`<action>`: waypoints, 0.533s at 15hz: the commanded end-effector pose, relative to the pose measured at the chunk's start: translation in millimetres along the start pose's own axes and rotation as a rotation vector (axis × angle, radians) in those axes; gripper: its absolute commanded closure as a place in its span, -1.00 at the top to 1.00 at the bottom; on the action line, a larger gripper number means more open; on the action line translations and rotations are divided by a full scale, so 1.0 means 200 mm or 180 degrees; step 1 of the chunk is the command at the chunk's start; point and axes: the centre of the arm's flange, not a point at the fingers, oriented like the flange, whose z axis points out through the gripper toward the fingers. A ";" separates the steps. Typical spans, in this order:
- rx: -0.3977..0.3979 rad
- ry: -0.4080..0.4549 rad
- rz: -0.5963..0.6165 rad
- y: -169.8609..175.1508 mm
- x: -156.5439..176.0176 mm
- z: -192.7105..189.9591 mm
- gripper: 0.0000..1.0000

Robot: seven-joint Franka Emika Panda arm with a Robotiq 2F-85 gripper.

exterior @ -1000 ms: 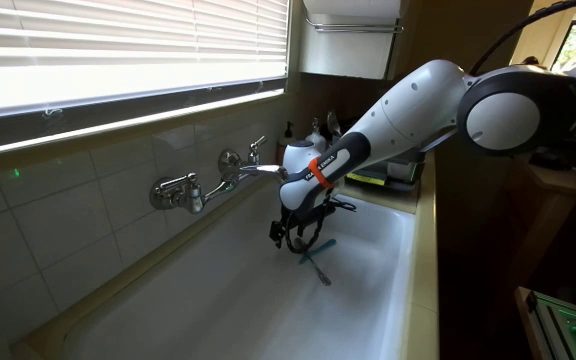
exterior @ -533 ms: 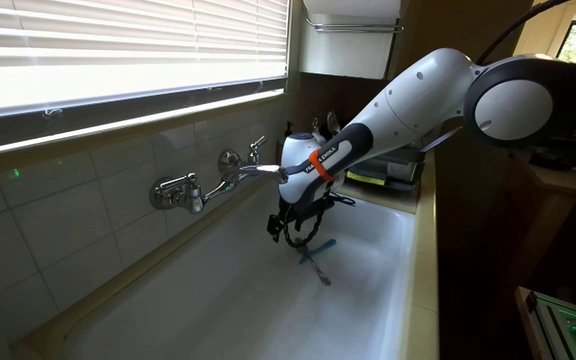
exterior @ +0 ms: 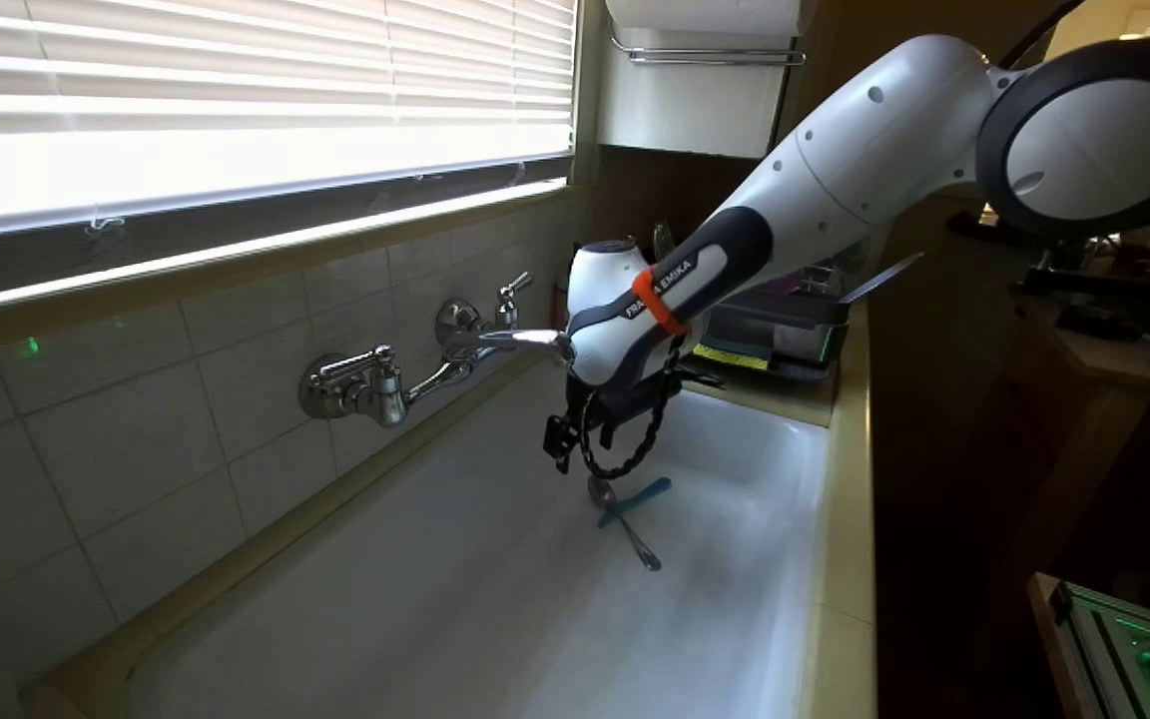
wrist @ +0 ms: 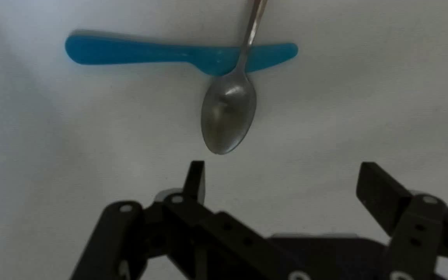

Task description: Remove the spoon from the drying rack and put it in the spoon

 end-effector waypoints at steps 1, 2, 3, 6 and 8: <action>-0.0139 -0.0175 -0.0123 0.00 -0.17 -0.16 1.00; -0.0133 -0.0223 -0.0170 0.00 -0.19 -0.19 1.00; -0.0139 -0.0248 -0.0192 0.00 -0.21 -0.21 1.00; -0.0184 -0.0332 -0.0234 0.01 -0.26 -0.29 1.00; -0.0237 -0.0397 -0.0252 0.02 -0.30 -0.34 1.00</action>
